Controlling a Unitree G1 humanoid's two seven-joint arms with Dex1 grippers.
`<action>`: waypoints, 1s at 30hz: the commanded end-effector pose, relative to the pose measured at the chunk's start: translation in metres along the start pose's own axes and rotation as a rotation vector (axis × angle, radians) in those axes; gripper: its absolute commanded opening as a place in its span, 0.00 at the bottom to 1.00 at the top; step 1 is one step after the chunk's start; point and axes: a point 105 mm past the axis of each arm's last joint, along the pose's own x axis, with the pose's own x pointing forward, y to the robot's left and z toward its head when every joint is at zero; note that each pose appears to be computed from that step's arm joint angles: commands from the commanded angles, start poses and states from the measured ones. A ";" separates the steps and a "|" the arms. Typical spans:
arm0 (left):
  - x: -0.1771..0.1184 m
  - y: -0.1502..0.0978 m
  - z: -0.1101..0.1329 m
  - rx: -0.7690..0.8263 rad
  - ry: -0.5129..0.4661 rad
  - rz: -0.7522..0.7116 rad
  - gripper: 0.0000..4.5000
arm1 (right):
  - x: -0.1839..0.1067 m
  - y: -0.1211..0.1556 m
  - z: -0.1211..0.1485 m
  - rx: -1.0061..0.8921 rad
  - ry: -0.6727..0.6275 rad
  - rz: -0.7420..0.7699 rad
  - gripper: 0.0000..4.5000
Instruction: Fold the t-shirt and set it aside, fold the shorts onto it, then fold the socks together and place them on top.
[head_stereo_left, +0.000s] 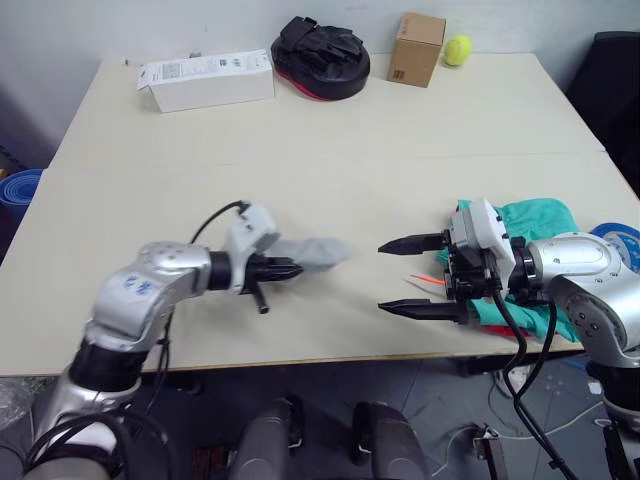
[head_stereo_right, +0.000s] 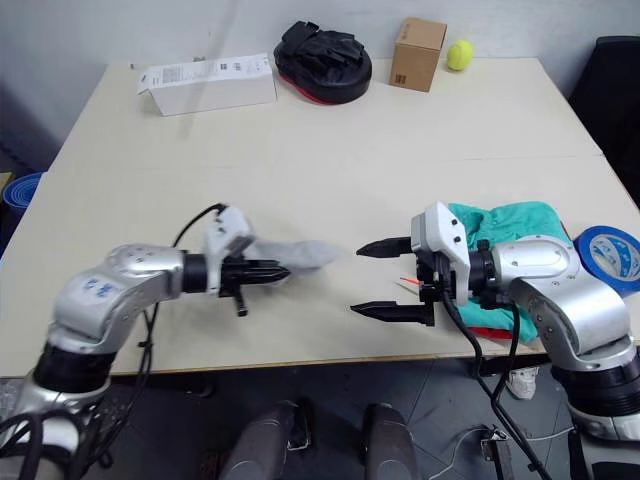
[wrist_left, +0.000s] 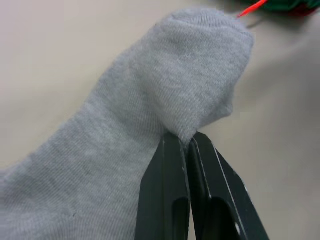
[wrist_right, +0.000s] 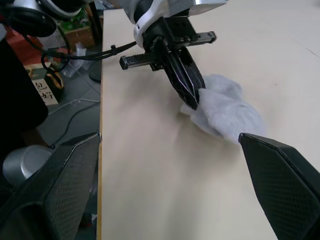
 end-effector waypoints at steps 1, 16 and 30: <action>0.029 0.000 0.005 -0.030 0.041 0.020 0.00 | 0.001 0.001 0.000 -0.075 0.026 -0.022 1.00; 0.026 -0.008 0.030 -0.181 -0.055 0.013 0.60 | -0.002 -0.010 -0.015 -0.112 0.081 -0.115 1.00; -0.055 0.047 -0.001 -0.232 0.068 0.088 1.00 | 0.014 -0.003 -0.025 -0.201 0.096 -0.097 1.00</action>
